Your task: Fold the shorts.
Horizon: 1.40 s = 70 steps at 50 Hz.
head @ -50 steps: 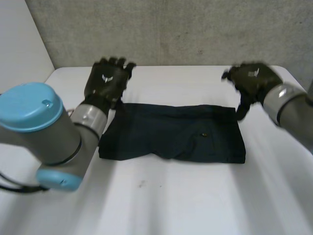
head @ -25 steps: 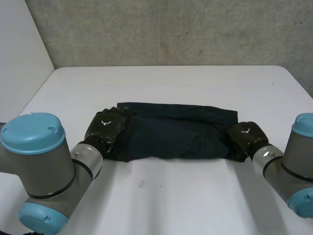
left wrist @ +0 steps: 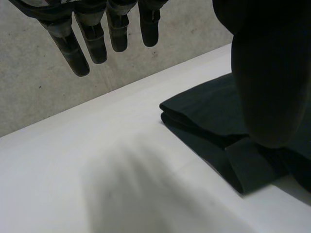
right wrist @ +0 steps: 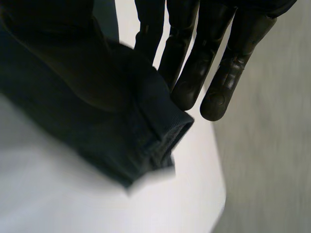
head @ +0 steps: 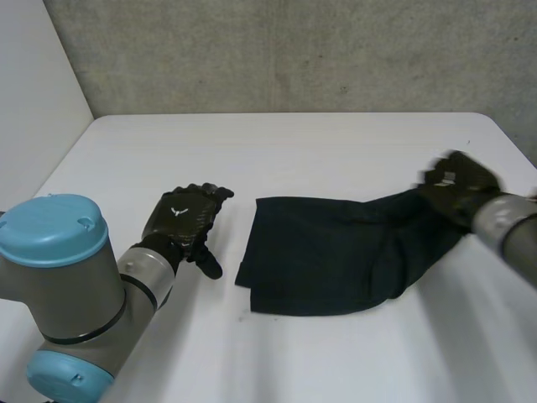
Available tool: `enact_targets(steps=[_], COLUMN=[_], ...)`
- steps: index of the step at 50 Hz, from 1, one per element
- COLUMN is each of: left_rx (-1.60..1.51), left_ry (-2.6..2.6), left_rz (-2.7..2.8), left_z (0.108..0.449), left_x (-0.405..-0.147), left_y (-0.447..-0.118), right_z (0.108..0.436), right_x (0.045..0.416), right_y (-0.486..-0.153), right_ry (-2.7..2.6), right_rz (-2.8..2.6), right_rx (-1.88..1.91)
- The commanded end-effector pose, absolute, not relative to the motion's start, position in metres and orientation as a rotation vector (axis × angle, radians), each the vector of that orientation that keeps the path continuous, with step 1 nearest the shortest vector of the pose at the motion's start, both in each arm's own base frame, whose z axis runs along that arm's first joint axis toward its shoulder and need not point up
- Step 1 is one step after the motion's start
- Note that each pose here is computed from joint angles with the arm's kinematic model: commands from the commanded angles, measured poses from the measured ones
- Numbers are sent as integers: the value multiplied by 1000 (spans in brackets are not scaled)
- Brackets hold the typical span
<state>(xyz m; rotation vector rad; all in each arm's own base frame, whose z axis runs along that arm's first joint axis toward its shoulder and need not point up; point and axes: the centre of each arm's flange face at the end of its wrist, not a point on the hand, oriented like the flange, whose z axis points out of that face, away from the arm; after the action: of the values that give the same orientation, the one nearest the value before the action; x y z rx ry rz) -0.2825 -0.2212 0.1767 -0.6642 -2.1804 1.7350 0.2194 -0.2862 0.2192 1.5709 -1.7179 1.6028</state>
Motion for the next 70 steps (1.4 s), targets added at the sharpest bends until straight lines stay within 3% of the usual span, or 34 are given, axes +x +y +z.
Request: enact_targets(steps=[1,4,11,14,20,24,31,40,45,48,56,59,64,70], left_rx=[-637,-618,-572,-554,-551,-592,-726,-843,-887,-879,-783,-711,-579,-470], left_ry=[-2169,-2160,-2072,-2021,-1961,-1935,-2017,-2247,-2315,-2308,-2140,-2064,-1978,-2099], left_rz=[1780,1809,1906,1955,1989,1944,1767,1539,1465,1477,1669,1785,1962,1983], left_z=[185,191,219,233,243,235,184,125,121,127,207,250,324,358], left_x=[-281,-280,-285,-289,-303,-326,-358,-361,-356,-356,-351,-338,-299,-254], left_y=[-225,-227,-240,-249,-262,-262,-244,-242,-240,-241,-241,-245,-247,-251], right_z=[211,185,175,189,254,256,208,140,141,161,226,257,320,356], right_x=[325,343,349,346,305,293,291,288,288,288,283,278,249,226], right_y=[-189,-164,-172,-193,-249,-266,-276,-289,-291,-293,-290,-287,-288,-281], right_ry=[-1397,-1399,-1650,-1946,-2479,-2549,-2553,-2589,-2594,-2552,-2392,-2310,-2144,-2079], right_rz=[1927,1911,1922,2048,2401,2392,2041,1714,1697,1772,2003,2115,2265,2290], right_rx=[2179,2371,2306,2085,1249,1044,1190,1212,1213,1203,1130,1061,727,526])
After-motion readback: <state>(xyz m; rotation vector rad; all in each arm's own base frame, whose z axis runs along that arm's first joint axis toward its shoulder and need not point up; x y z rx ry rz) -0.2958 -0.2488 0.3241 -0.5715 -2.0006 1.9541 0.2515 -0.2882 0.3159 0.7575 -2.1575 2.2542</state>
